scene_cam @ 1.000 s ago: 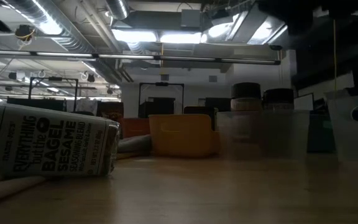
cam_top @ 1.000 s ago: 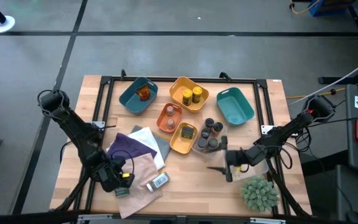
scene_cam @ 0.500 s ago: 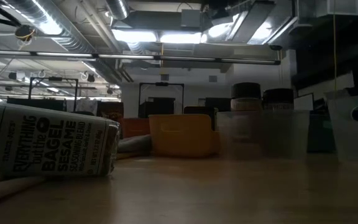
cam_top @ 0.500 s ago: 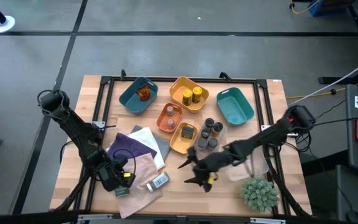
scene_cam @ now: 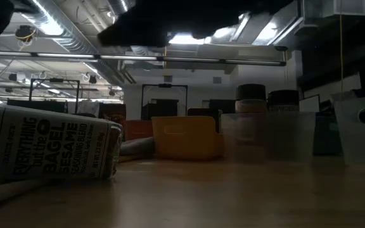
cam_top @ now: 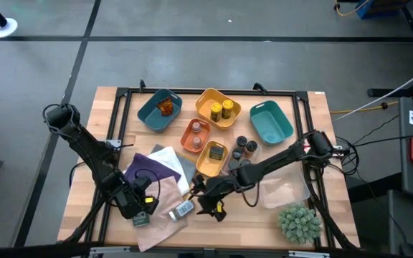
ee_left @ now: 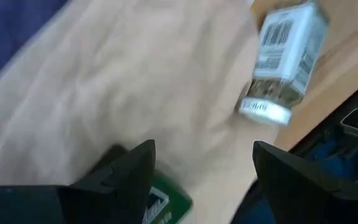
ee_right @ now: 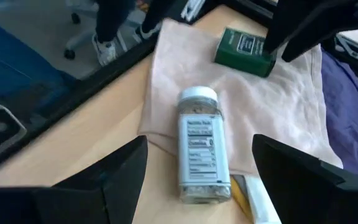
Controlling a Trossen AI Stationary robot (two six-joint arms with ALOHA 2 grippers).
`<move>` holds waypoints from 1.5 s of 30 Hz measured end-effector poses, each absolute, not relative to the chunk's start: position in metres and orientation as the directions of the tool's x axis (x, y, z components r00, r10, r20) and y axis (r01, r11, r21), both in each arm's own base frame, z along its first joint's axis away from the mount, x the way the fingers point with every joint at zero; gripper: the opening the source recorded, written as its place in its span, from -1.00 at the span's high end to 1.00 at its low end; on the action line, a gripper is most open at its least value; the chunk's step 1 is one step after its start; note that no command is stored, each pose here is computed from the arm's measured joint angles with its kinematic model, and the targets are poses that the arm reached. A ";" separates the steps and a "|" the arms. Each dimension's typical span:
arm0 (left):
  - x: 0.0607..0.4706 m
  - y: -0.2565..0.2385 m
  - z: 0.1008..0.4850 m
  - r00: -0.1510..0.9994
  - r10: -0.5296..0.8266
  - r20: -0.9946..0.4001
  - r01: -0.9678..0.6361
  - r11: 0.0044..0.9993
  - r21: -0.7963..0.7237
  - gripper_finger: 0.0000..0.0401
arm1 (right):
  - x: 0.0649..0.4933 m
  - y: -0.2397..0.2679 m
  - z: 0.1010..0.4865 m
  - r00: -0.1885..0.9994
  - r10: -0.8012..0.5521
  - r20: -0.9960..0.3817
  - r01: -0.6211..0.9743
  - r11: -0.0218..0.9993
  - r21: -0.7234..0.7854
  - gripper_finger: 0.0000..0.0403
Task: Sort spices by type
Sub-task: Put the white seasoning bottle into the green bin
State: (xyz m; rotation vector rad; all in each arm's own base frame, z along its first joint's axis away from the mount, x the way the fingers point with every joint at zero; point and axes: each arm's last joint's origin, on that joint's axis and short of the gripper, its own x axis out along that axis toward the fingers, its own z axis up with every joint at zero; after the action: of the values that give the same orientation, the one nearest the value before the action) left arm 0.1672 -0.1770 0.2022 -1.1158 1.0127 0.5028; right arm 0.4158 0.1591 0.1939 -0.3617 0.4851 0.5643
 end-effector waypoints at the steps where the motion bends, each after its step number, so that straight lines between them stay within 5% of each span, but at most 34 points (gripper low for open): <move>1: 0.168 -0.176 0.202 0.497 -0.123 -0.859 -0.763 0.410 -0.500 -0.26 | 0.419 0.160 0.191 0.739 0.419 -0.528 -0.587 0.784 -0.199 -0.44; 12: 0.175 -0.172 0.204 0.567 -0.062 -0.821 -0.710 0.467 -0.526 -0.26 | 0.435 0.162 0.175 0.709 0.450 -0.543 -0.616 0.770 -0.166 -0.44; 21: 0.180 -0.167 0.205 0.585 -0.027 -0.811 -0.691 0.508 -0.515 -0.26 | 0.439 0.154 0.162 0.737 0.331 -0.589 -0.536 0.817 -0.212 -0.44; 45: 0.182 -0.167 0.205 0.601 -0.028 -0.799 -0.677 0.513 -0.527 -0.26 | 0.443 0.156 0.127 0.706 0.320 -0.632 -0.497 0.859 -0.120 -0.41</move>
State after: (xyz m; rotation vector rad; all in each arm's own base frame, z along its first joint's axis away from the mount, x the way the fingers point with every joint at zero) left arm 0.1817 -0.1673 0.2055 -0.9671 0.8541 0.4535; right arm 0.4430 0.1561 0.1267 -0.2928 0.6413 0.4613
